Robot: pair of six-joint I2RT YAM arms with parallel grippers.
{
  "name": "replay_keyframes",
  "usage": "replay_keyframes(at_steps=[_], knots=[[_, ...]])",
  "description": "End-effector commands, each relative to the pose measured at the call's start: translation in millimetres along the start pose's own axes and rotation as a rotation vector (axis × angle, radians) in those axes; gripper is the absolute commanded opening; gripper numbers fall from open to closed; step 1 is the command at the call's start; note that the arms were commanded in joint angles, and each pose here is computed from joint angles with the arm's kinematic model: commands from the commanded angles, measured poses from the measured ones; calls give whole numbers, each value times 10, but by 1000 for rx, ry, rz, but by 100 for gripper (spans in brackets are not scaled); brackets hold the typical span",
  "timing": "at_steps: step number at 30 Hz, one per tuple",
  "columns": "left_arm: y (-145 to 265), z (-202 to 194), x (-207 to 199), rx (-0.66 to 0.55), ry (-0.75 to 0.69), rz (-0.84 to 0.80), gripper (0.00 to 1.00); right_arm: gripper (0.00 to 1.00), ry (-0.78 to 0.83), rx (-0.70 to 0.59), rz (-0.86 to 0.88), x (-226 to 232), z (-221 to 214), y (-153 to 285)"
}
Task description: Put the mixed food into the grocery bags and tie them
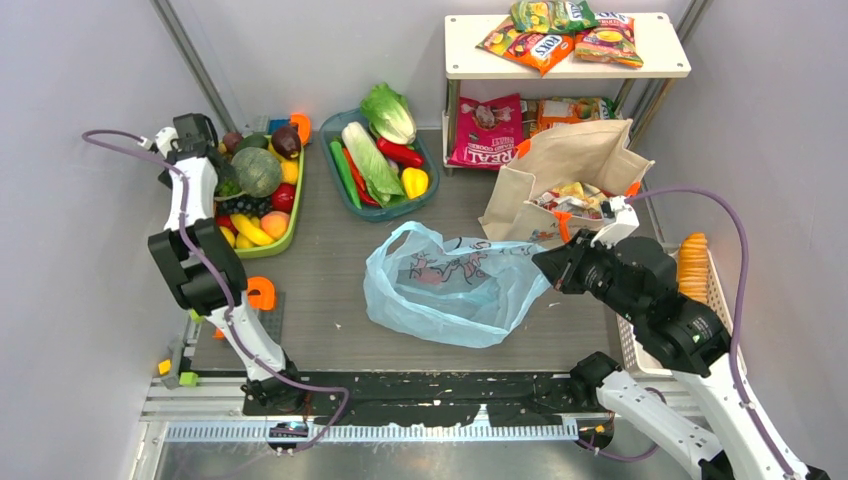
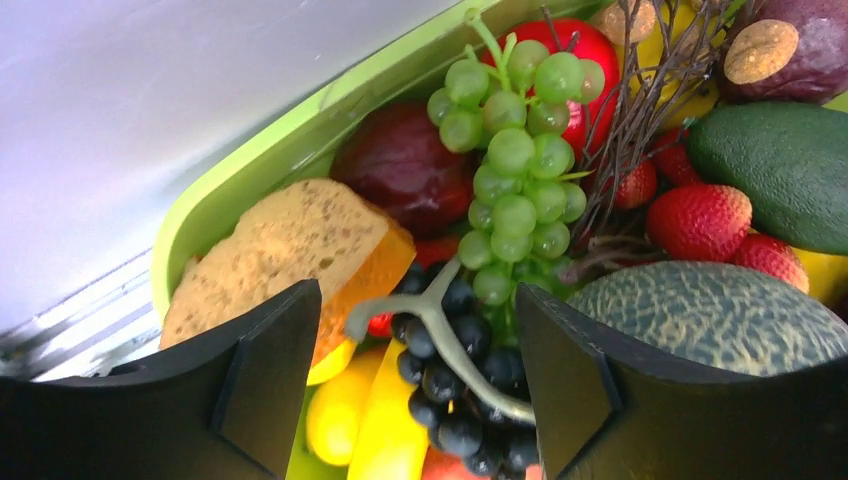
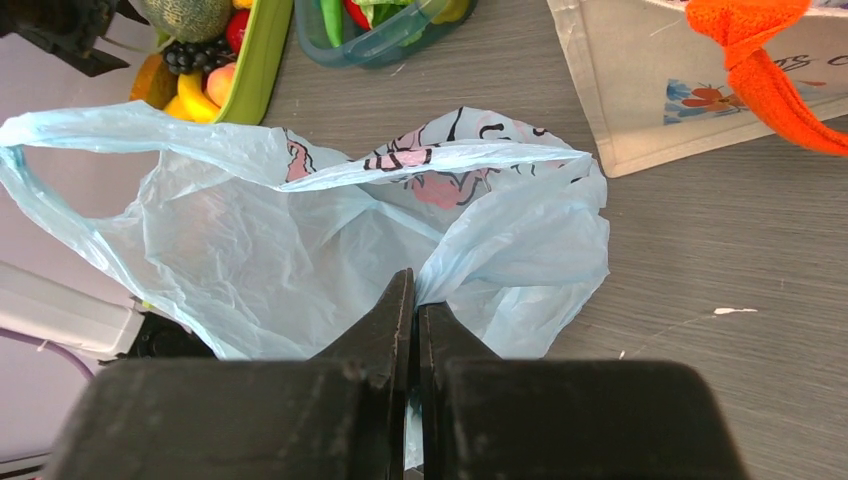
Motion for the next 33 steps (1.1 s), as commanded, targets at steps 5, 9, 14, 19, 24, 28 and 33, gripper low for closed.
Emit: replay_keyframes(at_steps=[5,9,14,19,24,28,33], knots=[[-210,150,-396,-62,-13,-148,8,5,-63,-47,-8,35,137,-119],[200,165,-469,-79,2,-207,0,5,-79,-29,-17,29,100,-191],[1163,328,-500,-173,-26,-287,0,5,-79,-57,-29,6,125,-238],[2127,481,-466,-230,-2,-455,0,5,-52,-98,39,149,329,-256],[3304,323,-556,-172,-51,-965,0,5,27,-143,127,338,620,-218],[4313,84,-465,-129,-81,-1365,0,5,53,-156,175,439,727,-234],[5409,-290,-253,4,-183,-1793,0,5,47,-205,208,487,790,-215]])
Point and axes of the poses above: each gripper's point midway between its finger pads, its own y axis back along the fingers, its own x axis along the line the jaws close on, z = x × y, the point moved 3 cm from there along y, back along the fingers, and after that the axes turned 15 degrees about y, right-handed, at the moved point
